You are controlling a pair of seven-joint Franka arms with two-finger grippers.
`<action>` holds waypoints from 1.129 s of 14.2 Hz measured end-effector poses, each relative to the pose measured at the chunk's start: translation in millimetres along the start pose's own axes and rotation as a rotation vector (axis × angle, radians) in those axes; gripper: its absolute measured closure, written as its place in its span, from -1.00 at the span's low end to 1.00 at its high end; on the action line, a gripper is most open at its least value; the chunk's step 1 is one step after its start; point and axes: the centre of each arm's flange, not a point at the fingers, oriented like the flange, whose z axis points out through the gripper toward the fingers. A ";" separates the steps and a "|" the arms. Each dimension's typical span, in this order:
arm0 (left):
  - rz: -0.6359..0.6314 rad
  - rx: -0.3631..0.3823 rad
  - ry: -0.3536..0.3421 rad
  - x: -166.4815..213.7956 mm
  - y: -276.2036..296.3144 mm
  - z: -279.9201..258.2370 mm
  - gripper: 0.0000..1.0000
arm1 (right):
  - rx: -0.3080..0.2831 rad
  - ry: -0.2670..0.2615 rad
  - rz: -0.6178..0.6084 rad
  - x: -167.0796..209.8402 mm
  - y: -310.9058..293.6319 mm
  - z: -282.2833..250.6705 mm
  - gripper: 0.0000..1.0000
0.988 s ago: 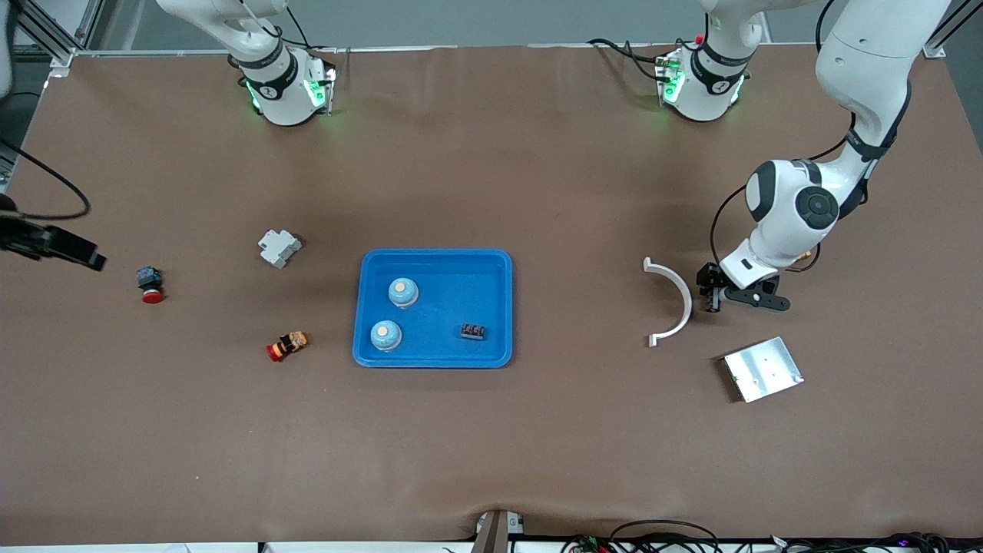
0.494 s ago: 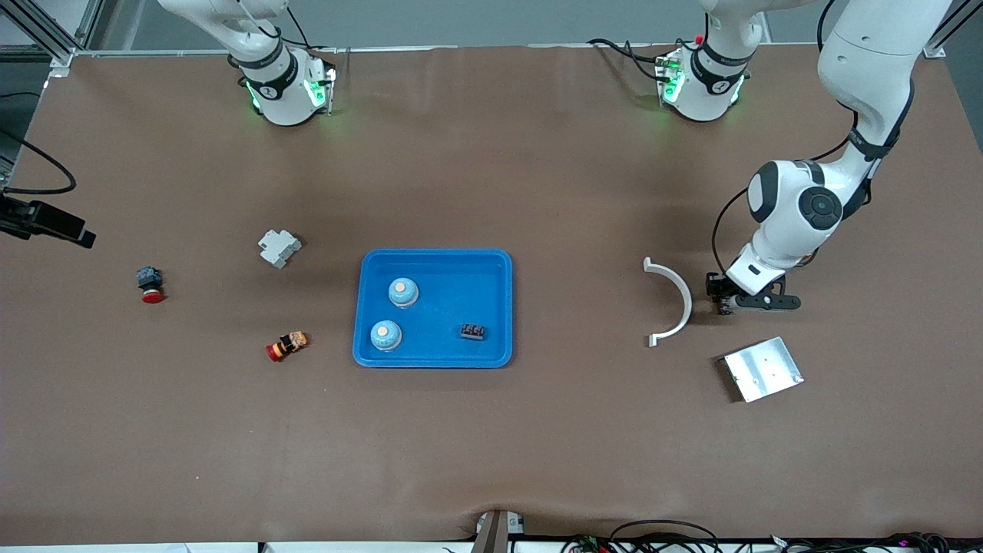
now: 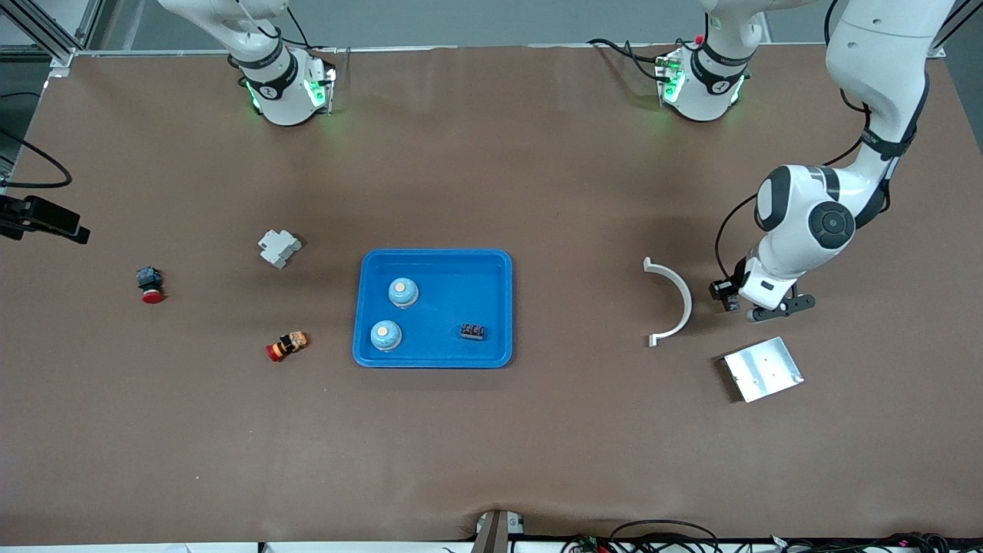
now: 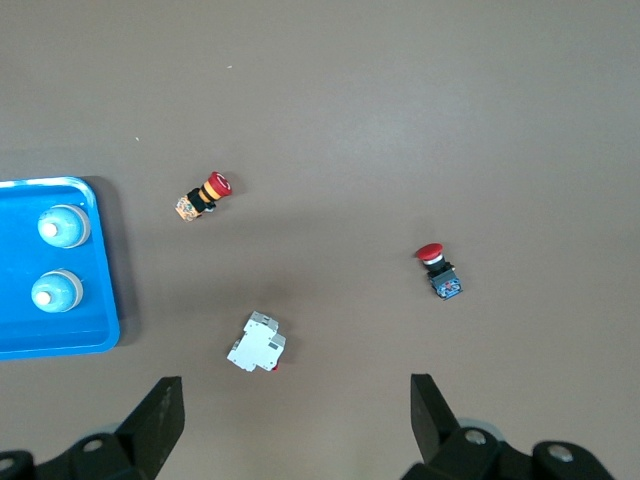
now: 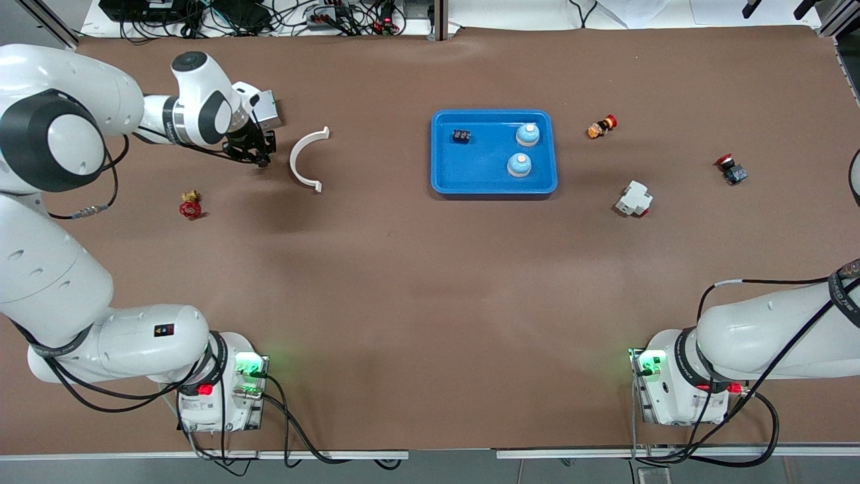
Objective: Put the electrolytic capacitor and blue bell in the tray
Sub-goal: 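Carry the second capacitor over the tray with the left gripper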
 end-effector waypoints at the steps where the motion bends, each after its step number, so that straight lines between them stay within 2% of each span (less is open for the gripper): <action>1: -0.032 0.002 -0.004 -3.2 8.0 -9.9 0.35 | 0.000 -0.002 0.002 -0.4 3.6 0.1 -1.00; 4: -0.148 0.017 -0.023 -19.2 36.0 -39.2 0.35 | 0.001 -0.003 -0.003 -0.5 2.4 0.3 -1.00; 6: -0.284 0.015 -0.021 -33.9 63.5 -52.2 0.35 | 0.001 -0.005 -0.004 -0.6 1.8 0.4 -1.00; 16: -0.869 -0.072 -0.019 -124.4 226.9 -84.4 0.35 | 0.003 -0.007 0.034 -2.3 24.8 1.2 -1.00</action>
